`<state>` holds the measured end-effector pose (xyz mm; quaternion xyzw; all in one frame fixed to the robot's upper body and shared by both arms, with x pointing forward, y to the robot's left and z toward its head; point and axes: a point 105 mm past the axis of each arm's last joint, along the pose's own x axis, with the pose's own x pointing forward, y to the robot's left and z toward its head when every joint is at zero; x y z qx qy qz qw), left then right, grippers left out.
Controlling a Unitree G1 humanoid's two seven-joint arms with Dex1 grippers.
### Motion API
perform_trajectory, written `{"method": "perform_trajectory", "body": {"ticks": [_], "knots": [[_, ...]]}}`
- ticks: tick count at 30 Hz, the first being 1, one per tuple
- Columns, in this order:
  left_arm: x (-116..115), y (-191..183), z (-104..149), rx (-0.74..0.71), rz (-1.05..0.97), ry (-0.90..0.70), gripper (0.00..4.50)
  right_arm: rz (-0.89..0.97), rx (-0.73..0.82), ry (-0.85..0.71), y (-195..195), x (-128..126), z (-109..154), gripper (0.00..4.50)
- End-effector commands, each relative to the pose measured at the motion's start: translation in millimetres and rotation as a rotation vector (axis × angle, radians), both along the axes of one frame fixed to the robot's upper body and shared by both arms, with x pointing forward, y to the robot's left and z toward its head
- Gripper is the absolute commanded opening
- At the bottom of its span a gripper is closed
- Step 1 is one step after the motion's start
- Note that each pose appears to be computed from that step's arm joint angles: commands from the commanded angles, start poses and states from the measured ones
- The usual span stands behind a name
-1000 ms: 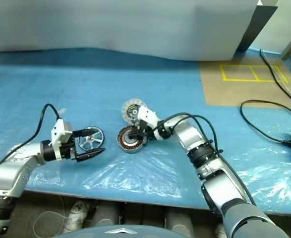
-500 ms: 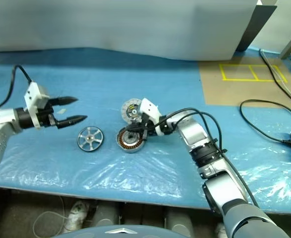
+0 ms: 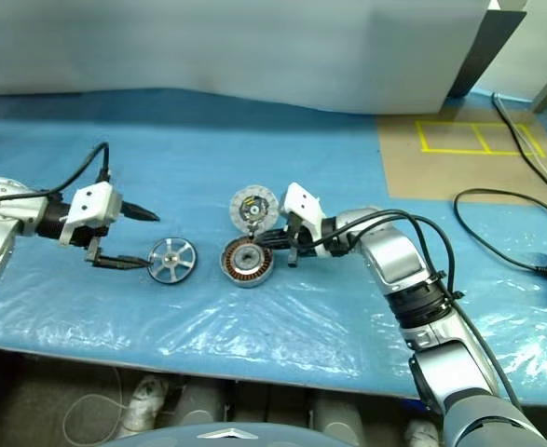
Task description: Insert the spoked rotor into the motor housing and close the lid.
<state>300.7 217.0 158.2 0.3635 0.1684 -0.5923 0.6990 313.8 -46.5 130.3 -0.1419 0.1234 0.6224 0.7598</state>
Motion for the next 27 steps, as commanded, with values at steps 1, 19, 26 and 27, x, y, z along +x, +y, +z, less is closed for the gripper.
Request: {"method": "perform_trajectory", "body": {"ticks": [1,19,26,27], "knots": [[-4.1,-5.6,1.8,0.073,-0.098,-0.055,4.50,-0.025,0.039,-0.035,-2.8,-0.5,11.1,0.02],[-2.7,-11.6,-33.4,0.173,-0.191,-0.059,3.61,-0.067,0.031,-0.029,-6.3,-2.3,3.8,0.00],[7.5,-18.0,-36.2,0.121,-0.158,-0.113,3.61,-0.062,0.015,-0.061,-4.0,-4.5,4.3,0.00],[8.1,-16.6,-37.7,0.128,-0.154,-0.115,3.61,-0.060,0.018,-0.061,-3.4,-5.0,4.9,0.00]]}}
